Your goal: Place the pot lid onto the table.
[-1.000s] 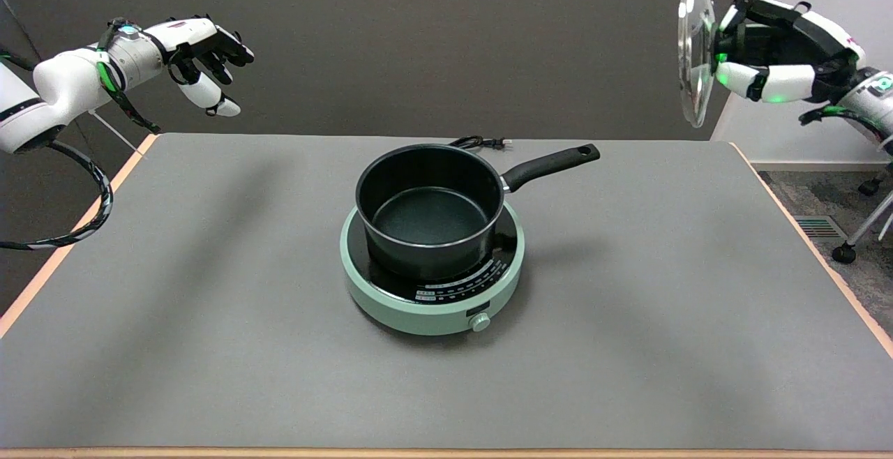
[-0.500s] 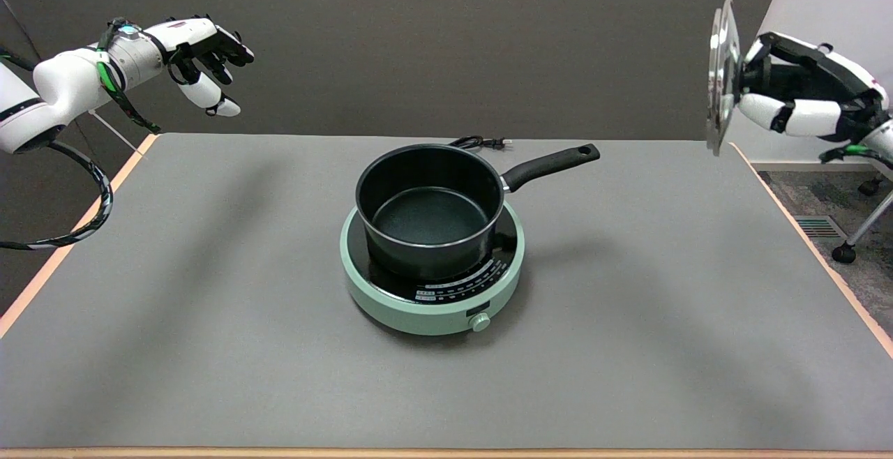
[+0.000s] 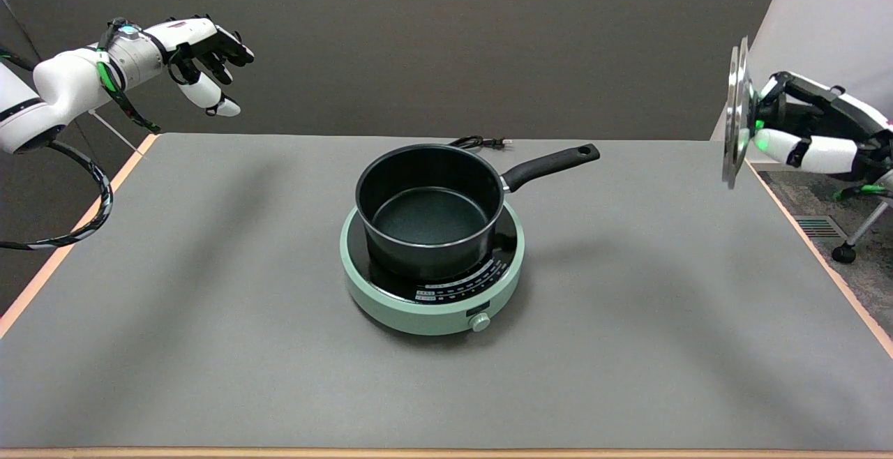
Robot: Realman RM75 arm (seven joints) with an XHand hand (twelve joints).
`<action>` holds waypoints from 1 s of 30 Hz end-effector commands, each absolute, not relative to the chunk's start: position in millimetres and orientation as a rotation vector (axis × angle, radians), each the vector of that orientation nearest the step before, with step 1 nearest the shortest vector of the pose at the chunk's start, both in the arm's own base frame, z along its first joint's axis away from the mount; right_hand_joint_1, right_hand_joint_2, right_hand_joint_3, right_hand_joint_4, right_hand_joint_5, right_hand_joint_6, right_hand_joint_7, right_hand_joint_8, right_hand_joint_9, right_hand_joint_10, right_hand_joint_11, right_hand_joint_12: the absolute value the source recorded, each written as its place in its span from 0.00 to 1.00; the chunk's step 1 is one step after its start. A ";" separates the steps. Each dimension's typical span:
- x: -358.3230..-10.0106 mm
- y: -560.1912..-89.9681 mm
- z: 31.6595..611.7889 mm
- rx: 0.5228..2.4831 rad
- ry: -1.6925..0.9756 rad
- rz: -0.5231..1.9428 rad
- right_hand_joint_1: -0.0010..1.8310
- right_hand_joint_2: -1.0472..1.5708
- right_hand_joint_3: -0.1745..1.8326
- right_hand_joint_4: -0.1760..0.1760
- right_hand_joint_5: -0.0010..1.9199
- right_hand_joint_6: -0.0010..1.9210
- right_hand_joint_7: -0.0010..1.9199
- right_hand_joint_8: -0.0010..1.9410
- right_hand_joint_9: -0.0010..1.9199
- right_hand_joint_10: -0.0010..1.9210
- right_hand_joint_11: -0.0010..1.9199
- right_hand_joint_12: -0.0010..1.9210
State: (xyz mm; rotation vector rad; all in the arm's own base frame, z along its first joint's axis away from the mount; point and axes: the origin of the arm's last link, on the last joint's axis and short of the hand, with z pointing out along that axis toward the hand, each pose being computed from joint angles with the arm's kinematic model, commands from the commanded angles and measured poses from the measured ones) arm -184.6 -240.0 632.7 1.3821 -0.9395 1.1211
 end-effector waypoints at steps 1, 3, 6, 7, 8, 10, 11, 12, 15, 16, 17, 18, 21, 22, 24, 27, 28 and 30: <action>-210.3 -218.8 623.2 1.381 -1.057 1.099 0.72 0.76 0.42 1.00 0.23 0.83 0.38 0.83 0.32 1.00 0.15 0.98; -214.2 -216.6 623.5 1.368 -1.068 1.099 0.72 0.76 0.42 0.99 0.23 0.83 0.38 0.83 0.32 1.00 0.14 0.99; -220.9 -212.2 625.8 1.338 -1.079 1.096 0.72 0.76 0.41 0.94 0.23 0.82 0.37 0.83 0.32 1.00 0.12 0.99; -224.2 -209.7 627.5 1.321 -1.082 1.095 0.72 0.76 0.41 0.93 0.23 0.82 0.37 0.83 0.32 1.00 0.12 0.99; -227.3 -207.4 629.2 1.305 -1.082 1.092 0.72 0.77 0.41 0.91 0.23 0.82 0.37 0.83 0.31 1.00 0.11 0.99; -234.5 -202.5 632.7 1.266 -1.086 1.088 0.72 0.77 0.41 0.89 0.23 0.82 0.37 0.83 0.31 1.00 0.10 0.99; -237.7 -200.3 634.3 1.248 -1.087 1.085 0.72 0.77 0.41 0.88 0.23 0.82 0.37 0.83 0.31 1.00 0.10 0.99; -240.0 -198.9 635.3 1.236 -1.089 1.083 0.72 0.77 0.41 0.87 0.23 0.82 0.37 0.83 0.31 1.00 0.10 0.99; -246.1 -194.9 638.9 1.198 -1.087 1.073 0.72 0.77 0.40 0.85 0.23 0.81 0.37 0.83 0.30 1.00 0.10 0.99; -247.6 -193.9 639.9 1.189 -1.084 1.068 0.72 0.77 0.40 0.85 0.23 0.81 0.37 0.83 0.30 1.00 0.10 0.99; -248.7 -193.0 640.6 1.183 -1.082 1.065 0.72 0.77 0.40 0.84 0.23 0.81 0.37 0.83 0.30 1.00 0.10 0.99; -249.4 -192.6 641.0 1.179 -1.081 1.064 0.72 0.77 0.40 0.84 0.23 0.81 0.37 0.83 0.30 1.00 0.10 0.99; -253.5 -190.9 642.7 1.155 -1.083 1.054 0.72 0.77 0.40 0.83 0.23 0.81 0.37 0.83 0.30 1.00 0.10 0.99; -255.4 -190.3 643.7 1.142 -1.082 1.049 0.72 0.77 0.40 0.83 0.23 0.81 0.37 0.83 0.30 1.00 0.10 0.99; -259.8 -189.2 645.2 1.118 -1.084 1.027 0.72 0.77 0.40 0.83 0.23 0.81 0.37 0.83 0.30 1.00 0.10 0.99; -265.9 -187.6 647.6 1.090 -1.075 0.979 0.72 0.77 0.40 0.82 0.23 0.81 0.37 0.83 0.30 1.00 0.10 0.99; -267.5 -187.3 648.0 1.084 -1.073 0.966 0.72 0.77 0.40 0.82 0.23 0.81 0.37 0.83 0.30 1.00 0.10 0.99; -270.5 -186.6 648.2 1.072 -1.078 0.944 0.72 0.77 0.40 0.81 0.23 0.81 0.37 0.83 0.30 1.00 0.10 0.99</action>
